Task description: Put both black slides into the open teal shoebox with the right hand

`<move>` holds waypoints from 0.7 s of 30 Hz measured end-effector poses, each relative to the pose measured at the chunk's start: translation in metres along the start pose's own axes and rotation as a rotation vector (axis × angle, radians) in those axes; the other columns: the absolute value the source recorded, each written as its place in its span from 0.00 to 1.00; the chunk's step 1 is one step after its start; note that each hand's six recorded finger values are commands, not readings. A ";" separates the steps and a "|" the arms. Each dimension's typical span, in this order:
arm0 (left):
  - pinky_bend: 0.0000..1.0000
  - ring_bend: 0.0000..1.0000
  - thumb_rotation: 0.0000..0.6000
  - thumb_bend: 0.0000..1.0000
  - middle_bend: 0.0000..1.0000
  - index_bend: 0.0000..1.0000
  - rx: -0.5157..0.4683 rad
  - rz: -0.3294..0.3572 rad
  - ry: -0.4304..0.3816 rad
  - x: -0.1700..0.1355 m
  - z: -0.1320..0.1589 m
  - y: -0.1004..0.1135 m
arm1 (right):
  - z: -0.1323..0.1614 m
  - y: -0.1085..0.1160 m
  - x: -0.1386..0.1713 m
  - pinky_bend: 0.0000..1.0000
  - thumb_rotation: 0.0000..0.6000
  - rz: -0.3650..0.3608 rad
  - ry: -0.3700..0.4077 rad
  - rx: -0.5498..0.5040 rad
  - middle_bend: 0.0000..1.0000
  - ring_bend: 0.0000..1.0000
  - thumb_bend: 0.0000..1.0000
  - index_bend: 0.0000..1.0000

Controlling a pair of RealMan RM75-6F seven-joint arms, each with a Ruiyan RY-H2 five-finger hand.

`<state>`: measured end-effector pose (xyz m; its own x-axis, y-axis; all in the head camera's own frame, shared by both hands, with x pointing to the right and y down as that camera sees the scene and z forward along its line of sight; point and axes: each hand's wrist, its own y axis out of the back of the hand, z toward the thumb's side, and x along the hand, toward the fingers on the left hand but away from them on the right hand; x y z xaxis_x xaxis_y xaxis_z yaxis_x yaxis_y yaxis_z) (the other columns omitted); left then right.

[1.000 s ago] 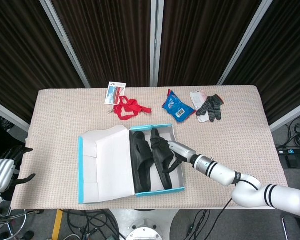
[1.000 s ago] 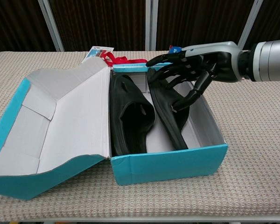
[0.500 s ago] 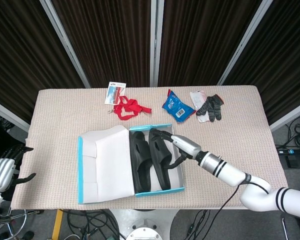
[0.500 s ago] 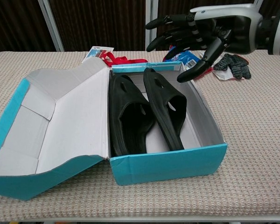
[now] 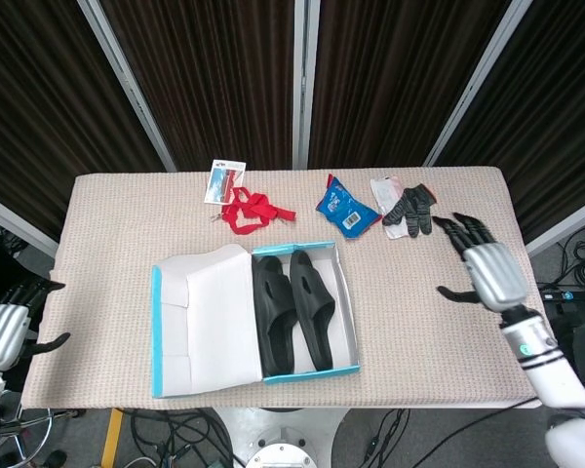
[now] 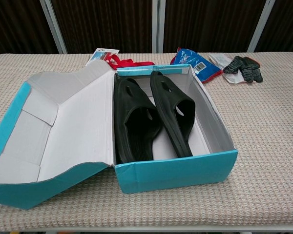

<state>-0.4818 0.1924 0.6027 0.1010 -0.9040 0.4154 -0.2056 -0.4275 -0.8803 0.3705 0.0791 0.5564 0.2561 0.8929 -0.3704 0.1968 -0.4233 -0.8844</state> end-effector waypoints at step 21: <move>0.20 0.13 1.00 0.15 0.24 0.24 0.058 0.035 -0.028 0.000 0.012 0.003 | -0.087 -0.049 0.117 0.00 1.00 0.014 -0.289 0.258 0.04 0.00 0.09 0.00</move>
<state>-0.4708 0.1909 0.5977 0.1220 -0.9177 0.3781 -0.1528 -0.3938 -0.9064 0.4734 0.1910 0.5811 -0.0274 0.9095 -0.4149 -0.0592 -0.4158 -0.9075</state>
